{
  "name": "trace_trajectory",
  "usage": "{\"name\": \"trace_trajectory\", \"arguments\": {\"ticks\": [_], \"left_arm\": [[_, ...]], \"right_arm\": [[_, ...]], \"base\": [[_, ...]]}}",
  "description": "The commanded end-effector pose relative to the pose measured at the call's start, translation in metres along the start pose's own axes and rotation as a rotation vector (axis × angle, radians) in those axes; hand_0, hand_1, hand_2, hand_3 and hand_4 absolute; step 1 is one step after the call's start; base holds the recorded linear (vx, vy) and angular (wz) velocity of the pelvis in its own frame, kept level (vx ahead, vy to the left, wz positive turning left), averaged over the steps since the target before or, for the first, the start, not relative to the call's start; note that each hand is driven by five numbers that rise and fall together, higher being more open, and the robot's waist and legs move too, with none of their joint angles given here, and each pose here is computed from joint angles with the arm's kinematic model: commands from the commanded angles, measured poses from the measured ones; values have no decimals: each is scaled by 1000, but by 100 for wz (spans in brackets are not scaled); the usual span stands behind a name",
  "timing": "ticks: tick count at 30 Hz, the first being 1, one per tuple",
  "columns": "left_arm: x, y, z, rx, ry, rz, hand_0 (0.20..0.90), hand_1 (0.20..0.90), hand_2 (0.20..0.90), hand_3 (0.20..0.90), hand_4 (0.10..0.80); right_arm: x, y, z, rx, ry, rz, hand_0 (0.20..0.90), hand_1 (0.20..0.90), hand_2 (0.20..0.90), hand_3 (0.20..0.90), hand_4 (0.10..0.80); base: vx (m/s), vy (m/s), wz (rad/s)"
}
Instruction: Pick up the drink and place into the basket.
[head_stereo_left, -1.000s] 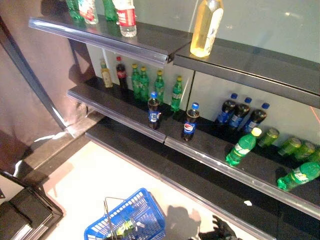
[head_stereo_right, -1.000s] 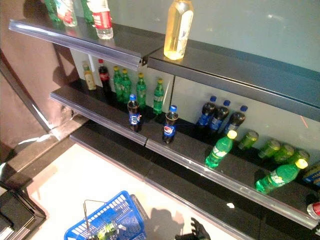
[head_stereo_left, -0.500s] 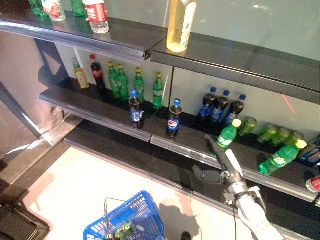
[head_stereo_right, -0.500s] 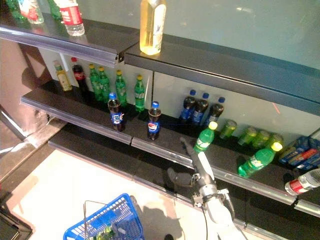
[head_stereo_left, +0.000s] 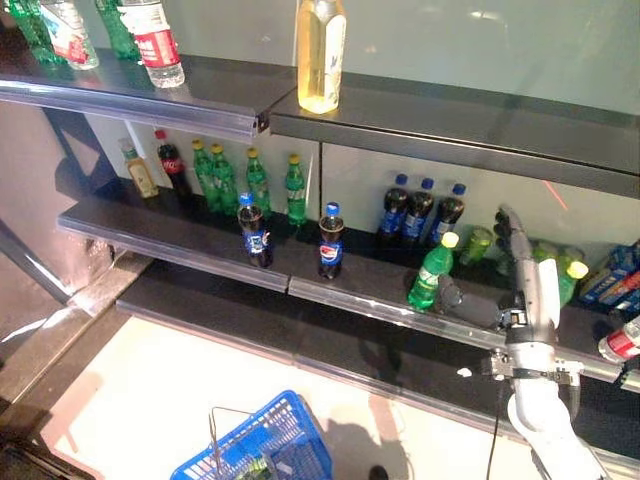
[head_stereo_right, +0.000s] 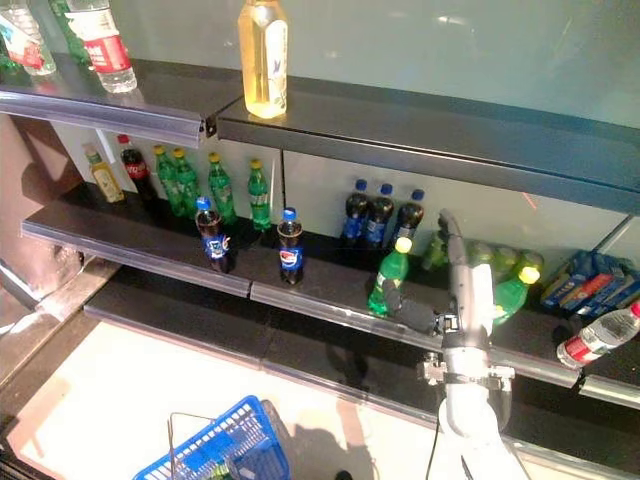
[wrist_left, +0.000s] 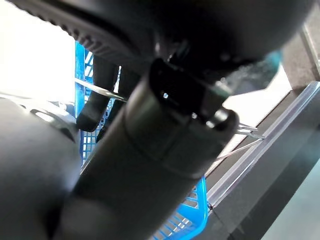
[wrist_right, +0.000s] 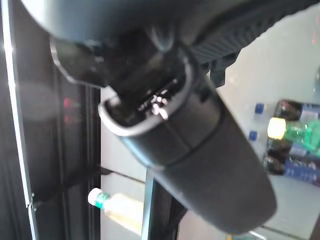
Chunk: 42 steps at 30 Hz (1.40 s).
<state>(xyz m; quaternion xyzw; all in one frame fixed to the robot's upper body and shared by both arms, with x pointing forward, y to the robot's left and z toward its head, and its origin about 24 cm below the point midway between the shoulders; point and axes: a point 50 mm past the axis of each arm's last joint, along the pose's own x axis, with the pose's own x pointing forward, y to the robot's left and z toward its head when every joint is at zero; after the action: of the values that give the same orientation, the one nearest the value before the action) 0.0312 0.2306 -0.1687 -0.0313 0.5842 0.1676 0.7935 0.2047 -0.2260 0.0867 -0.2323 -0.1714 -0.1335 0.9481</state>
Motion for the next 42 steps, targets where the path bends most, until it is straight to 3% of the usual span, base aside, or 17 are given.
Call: {"name": "trace_trajectory", "arguments": {"ticks": [1, 20, 29, 42], "left_arm": [[2, 2, 22, 30, -111, -28, 300, 300, 300, 200, 100], [4, -15, 55, 71, -202, -70, 300, 300, 300, 200, 100], [1, -54, 77, 69, -290, -162, 300, 300, 300, 200, 100], [-3, -64, 90, 37, -359, -241, 300, 300, 300, 200, 100]], "right_arm": [[27, -22, 46, 35, -273, -135, 900, 900, 900, 900, 800], [34, 25, 25, 441, -57, -46, 900, 900, 900, 900, 800], [64, 25, 49, 364, -237, -171, 900, 900, 900, 900, 800], [74, 8, 60, 368, -301, -304, 900, 900, 900, 900, 800]], "base": [[25, -5, -8], [-10, -4, -1], [-70, 51, 7], [-4, 1, 1]]}}
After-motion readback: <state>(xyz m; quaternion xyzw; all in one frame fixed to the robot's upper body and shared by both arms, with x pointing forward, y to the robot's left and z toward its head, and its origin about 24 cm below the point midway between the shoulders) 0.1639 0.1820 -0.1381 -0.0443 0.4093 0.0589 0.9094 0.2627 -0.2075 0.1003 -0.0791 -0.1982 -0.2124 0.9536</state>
